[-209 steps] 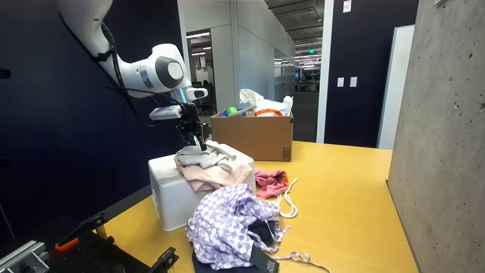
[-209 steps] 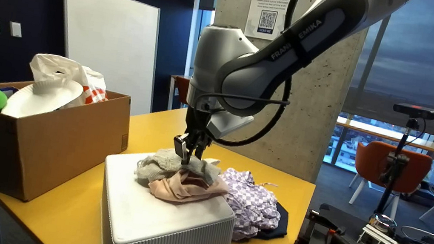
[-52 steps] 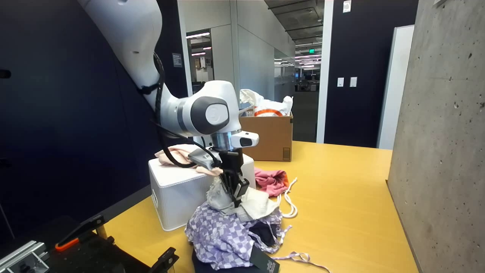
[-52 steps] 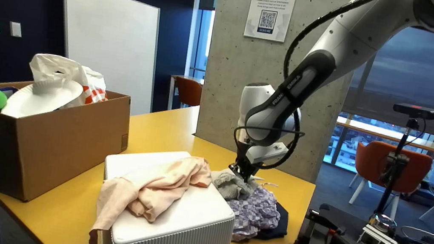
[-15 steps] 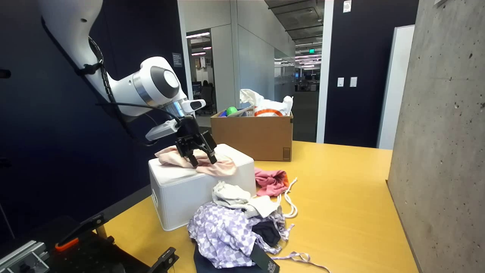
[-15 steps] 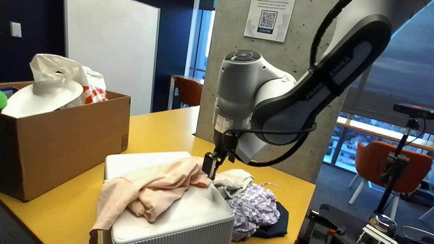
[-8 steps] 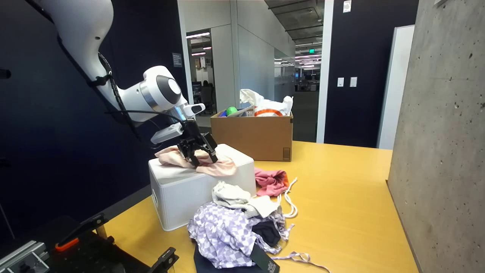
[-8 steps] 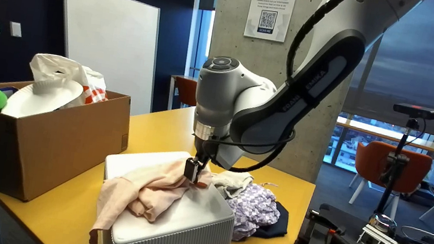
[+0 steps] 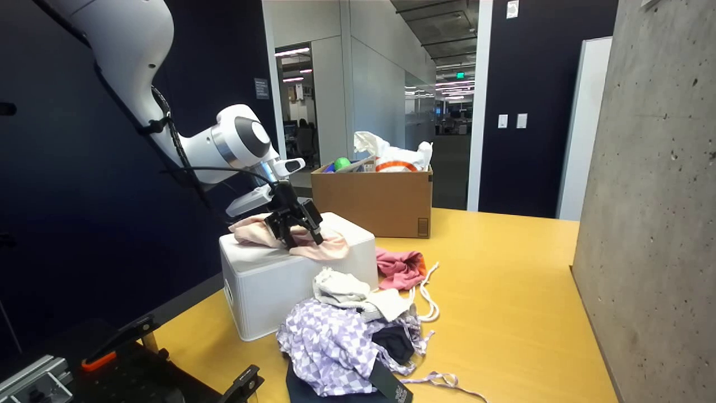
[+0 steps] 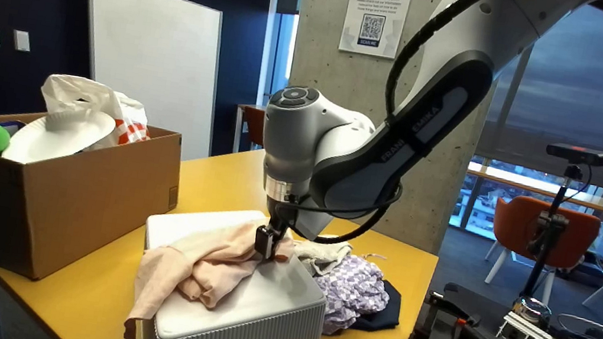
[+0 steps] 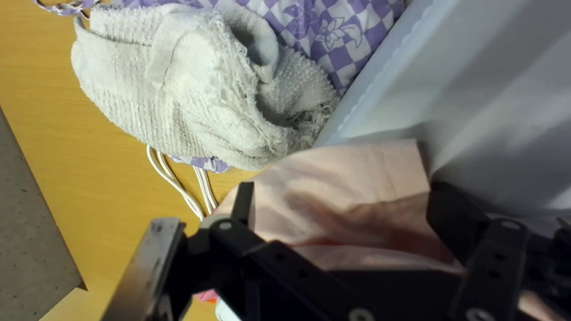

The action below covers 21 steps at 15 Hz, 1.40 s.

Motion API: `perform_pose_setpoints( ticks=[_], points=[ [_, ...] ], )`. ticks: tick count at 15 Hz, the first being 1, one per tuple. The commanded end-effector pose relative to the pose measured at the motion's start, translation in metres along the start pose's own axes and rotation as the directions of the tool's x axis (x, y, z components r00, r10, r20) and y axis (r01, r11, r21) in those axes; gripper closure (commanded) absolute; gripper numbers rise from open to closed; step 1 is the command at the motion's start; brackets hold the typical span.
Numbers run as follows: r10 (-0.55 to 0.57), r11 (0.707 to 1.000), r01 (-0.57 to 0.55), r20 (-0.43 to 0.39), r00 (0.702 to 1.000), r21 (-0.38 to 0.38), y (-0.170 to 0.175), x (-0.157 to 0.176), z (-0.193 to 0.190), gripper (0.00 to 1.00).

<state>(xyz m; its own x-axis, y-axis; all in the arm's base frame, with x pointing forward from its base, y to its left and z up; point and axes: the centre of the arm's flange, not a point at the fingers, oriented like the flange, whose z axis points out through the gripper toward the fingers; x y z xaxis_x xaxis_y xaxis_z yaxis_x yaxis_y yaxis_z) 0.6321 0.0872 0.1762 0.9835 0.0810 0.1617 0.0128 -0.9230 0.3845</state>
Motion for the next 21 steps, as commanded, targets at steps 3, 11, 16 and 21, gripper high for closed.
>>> perform_pose_setpoints(
  ticks=[3,11,16,21],
  points=[
    [-0.015,1.0,0.015,0.015,1.0,-0.01,-0.008,0.011,0.003,0.4],
    [-0.01,1.0,0.01,0.011,1.0,-0.007,-0.011,0.007,0.0,0.99],
    [0.003,0.999,-0.004,-0.019,1.0,-0.043,-0.006,0.001,-0.034,0.99],
    [0.039,0.998,-0.042,-0.061,0.997,-0.052,0.012,0.015,-0.085,0.99]
  ],
)
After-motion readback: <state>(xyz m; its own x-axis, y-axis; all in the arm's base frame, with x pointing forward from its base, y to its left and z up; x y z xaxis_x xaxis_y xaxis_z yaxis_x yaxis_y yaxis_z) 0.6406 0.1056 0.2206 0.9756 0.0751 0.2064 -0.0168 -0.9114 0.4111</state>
